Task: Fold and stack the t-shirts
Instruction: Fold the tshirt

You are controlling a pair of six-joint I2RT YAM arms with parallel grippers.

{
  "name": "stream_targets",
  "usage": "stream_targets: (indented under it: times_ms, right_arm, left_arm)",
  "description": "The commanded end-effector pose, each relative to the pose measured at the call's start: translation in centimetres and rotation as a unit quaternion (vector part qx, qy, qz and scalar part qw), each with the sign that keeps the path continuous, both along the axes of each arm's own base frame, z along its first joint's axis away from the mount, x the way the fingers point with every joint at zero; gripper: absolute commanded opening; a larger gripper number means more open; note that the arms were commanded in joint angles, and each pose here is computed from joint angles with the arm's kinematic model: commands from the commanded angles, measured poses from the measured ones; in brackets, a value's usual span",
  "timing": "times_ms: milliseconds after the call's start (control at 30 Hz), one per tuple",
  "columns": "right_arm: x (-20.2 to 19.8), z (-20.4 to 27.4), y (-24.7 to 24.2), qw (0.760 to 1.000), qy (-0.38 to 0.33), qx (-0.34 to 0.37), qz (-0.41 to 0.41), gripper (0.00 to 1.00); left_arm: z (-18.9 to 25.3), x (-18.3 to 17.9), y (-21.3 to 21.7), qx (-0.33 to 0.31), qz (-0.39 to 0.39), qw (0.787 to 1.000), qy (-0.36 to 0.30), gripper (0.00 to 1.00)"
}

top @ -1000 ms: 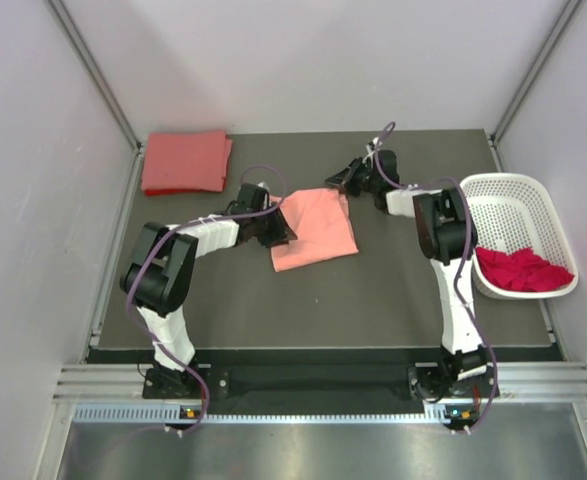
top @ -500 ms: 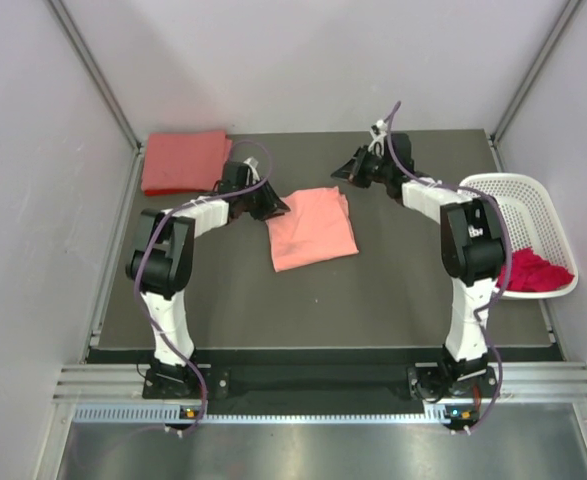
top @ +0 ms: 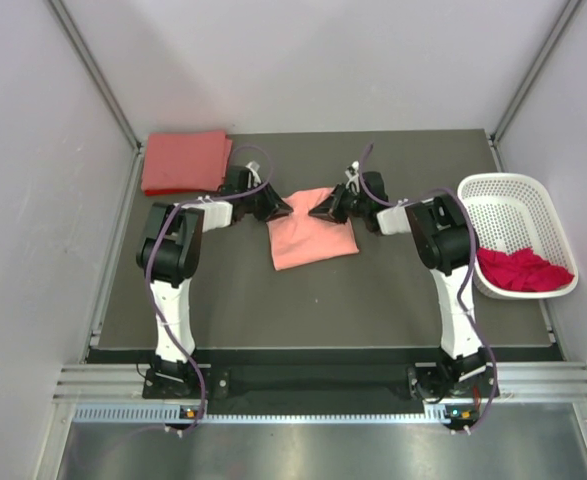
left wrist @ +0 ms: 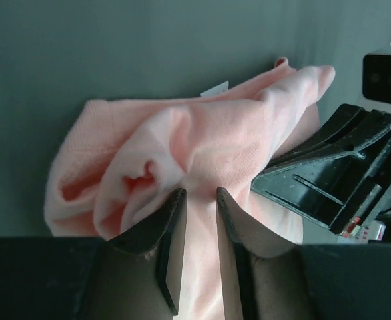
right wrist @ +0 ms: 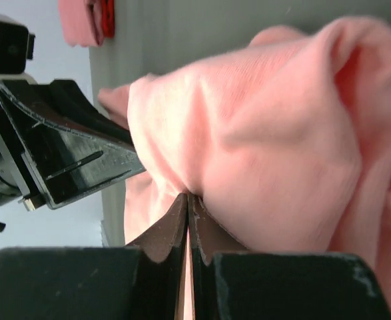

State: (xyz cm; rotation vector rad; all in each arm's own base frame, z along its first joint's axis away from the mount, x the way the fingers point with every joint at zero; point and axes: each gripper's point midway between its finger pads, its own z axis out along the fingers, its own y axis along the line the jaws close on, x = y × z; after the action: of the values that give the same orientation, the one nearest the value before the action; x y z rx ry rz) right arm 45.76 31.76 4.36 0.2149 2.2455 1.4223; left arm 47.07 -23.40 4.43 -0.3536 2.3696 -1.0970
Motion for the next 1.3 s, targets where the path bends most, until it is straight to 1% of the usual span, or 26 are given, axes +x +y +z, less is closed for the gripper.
stream_targets:
  times_ms: [0, 133, 233, 367, 433, 500, 533, 567, 633, 700, 767, 800, 867, 900, 1000, 1033, 1067, 1100, 1167, 1200, 1233, 1267]
  right_arm:
    - [4.0, 3.2, -0.3, 0.997, -0.070, 0.025, -0.024, 0.00]
    - [6.4, 3.0, -1.9, 0.996, -0.069, 0.022, -0.044, 0.00]
    - [7.3, 2.3, -3.5, 0.996, -0.057, 0.015, -0.063, 0.00]
    - [8.2, 0.5, -6.0, 0.995, -0.024, -0.008, -0.101, 0.00]
    - [8.6, 0.4, -6.4, 0.994, -0.027, -0.015, -0.102, 0.00]
    - [8.5, -0.5, -6.5, 0.995, -0.013, -0.031, -0.096, 0.00]
    - [9.0, 0.0, -6.4, 0.995, -0.026, -0.039, -0.092, 0.00]
    - [9.0, -0.6, -6.7, 0.994, -0.015, -0.050, -0.094, 0.00]
    - [9.7, -0.2, -7.1, 0.993, -0.020, -0.061, -0.097, 0.00]
    - [9.8, -0.6, -7.4, 0.993, -0.008, -0.070, -0.100, 0.00]
    - [10.3, -0.5, -7.5, 0.992, -0.009, -0.077, -0.098, 0.00]
    - [10.3, -0.4, -7.6, 0.992, -0.004, -0.080, -0.095, 0.00]
    - [10.6, 1.1, -7.6, 0.992, -0.024, -0.086, -0.088, 0.00]
    - [10.4, 1.3, -7.6, 0.992, -0.021, -0.094, -0.082, 0.00]
    - [10.4, 3.9, -7.8, 0.989, -0.057, -0.117, -0.067, 0.00]
    - [10.3, 5.6, -7.6, 0.988, -0.078, -0.123, -0.060, 0.00]
    - [9.9, 5.9, -7.6, 0.987, -0.075, -0.129, -0.056, 0.00]
    - [9.6, 6.6, -7.3, 0.987, -0.081, -0.130, -0.051, 0.00]
    - [8.9, 7.9, -6.3, 0.987, -0.090, -0.129, -0.041, 0.00]
    - [8.6, 8.3, -5.7, 0.987, -0.093, -0.127, -0.038, 0.00]
    - [8.0, 8.5, -4.5, 0.989, -0.089, -0.117, -0.033, 0.00]
    - [7.8, 9.3, -3.6, 0.989, -0.097, -0.106, -0.030, 0.00]
  left_arm:
    - [1.1, 3.0, 1.0, -0.009, 0.038, 0.999, -0.035, 0.30]
    - [-0.5, 4.0, 2.3, -0.009, 0.073, 0.997, -0.012, 0.31]
    - [-0.9, 4.6, 2.8, -0.009, 0.085, 0.996, -0.007, 0.31]
    - [-1.1, 5.6, 4.5, 0.015, 0.128, 0.992, -0.010, 0.32]
    - [-1.1, 5.9, 5.0, 0.026, 0.138, 0.990, -0.014, 0.32]
    - [-1.0, 6.4, 5.4, 0.041, 0.142, 0.989, -0.014, 0.33]
    - [-1.5, 6.6, 5.6, 0.052, 0.139, 0.989, -0.010, 0.34]
    - [-0.9, 7.2, 5.8, 0.055, 0.142, 0.988, -0.012, 0.34]
    - [-0.3, 7.6, 6.2, 0.062, 0.140, 0.988, -0.026, 0.34]
    - [0.6, 8.3, 7.1, 0.077, 0.151, 0.985, -0.032, 0.35]
    - [2.0, 9.5, 7.7, 0.077, 0.151, 0.984, -0.053, 0.35]
    - [2.4, 9.8, 7.7, 0.077, 0.145, 0.985, -0.056, 0.35]
    - [3.5, 10.1, 7.2, 0.081, 0.120, 0.988, -0.059, 0.34]
    - [3.8, 10.0, 6.9, 0.078, 0.114, 0.989, -0.061, 0.34]
    - [5.9, 8.9, 6.2, 0.061, 0.102, 0.990, -0.071, 0.34]
    - [7.3, 8.0, 5.8, 0.054, 0.095, 0.991, -0.079, 0.35]
    - [8.0, 7.4, 5.5, 0.050, 0.090, 0.991, -0.084, 0.35]
    - [9.8, 6.8, 5.1, 0.043, 0.086, 0.990, -0.099, 0.36]
    - [9.4, 4.9, 3.8, 0.031, 0.069, 0.994, -0.084, 0.36]
    - [10.1, 4.7, 3.3, 0.019, 0.066, 0.993, -0.098, 0.36]
    - [9.7, 3.5, 2.3, 0.006, 0.062, 0.994, -0.087, 0.36]
    - [10.2, 3.5, 1.7, -0.007, 0.060, 0.993, -0.101, 0.36]
